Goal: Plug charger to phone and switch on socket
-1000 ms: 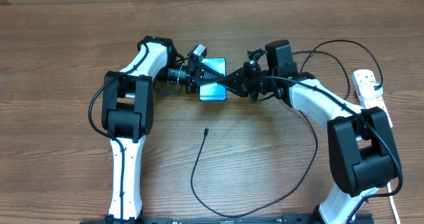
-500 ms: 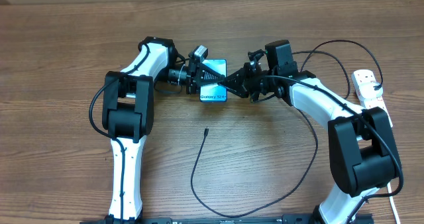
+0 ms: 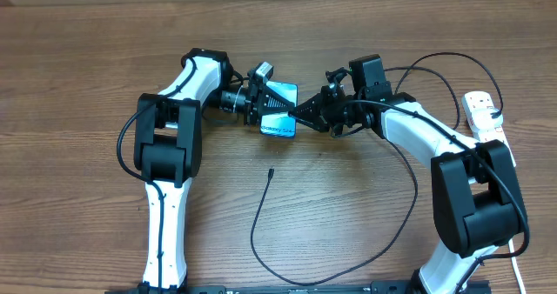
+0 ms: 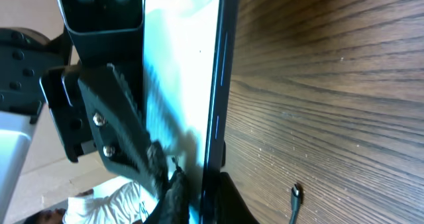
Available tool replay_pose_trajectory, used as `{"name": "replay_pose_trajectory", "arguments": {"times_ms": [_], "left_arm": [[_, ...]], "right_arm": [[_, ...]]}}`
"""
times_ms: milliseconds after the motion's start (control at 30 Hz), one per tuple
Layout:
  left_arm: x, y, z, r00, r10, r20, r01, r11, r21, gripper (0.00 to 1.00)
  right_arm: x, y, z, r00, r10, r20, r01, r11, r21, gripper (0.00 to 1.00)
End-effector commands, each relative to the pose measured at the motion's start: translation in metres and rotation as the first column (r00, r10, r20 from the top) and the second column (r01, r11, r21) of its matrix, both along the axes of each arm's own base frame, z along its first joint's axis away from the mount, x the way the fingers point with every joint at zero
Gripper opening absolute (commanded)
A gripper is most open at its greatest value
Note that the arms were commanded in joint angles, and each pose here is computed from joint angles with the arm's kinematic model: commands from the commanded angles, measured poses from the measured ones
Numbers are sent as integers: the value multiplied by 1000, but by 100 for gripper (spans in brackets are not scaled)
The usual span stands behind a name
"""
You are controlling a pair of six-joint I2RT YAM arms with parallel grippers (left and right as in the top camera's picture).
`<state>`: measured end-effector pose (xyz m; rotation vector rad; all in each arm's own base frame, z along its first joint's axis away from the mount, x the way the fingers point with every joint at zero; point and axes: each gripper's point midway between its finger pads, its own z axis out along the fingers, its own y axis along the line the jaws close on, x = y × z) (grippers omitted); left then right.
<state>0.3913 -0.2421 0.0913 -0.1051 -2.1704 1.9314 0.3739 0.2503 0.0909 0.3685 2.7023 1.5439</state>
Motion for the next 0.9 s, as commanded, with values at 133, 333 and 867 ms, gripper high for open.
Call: {"name": "replay_pose_trajectory", "arguments": {"times_ms": [133, 333, 867], "left_arm": [[11, 2, 26, 999, 46, 1, -46, 996, -74, 4], [11, 2, 25, 999, 46, 2, -45, 996, -73, 4], [8, 3, 19, 999, 26, 38, -24, 999, -41, 4]], "right_arm": [[-25, 18, 3, 985, 163, 57, -169, 978, 120, 4], [-27, 18, 3, 981, 181, 75, -189, 975, 120, 8], [-43, 31, -1, 968, 238, 78, -245, 964, 106, 27]]}}
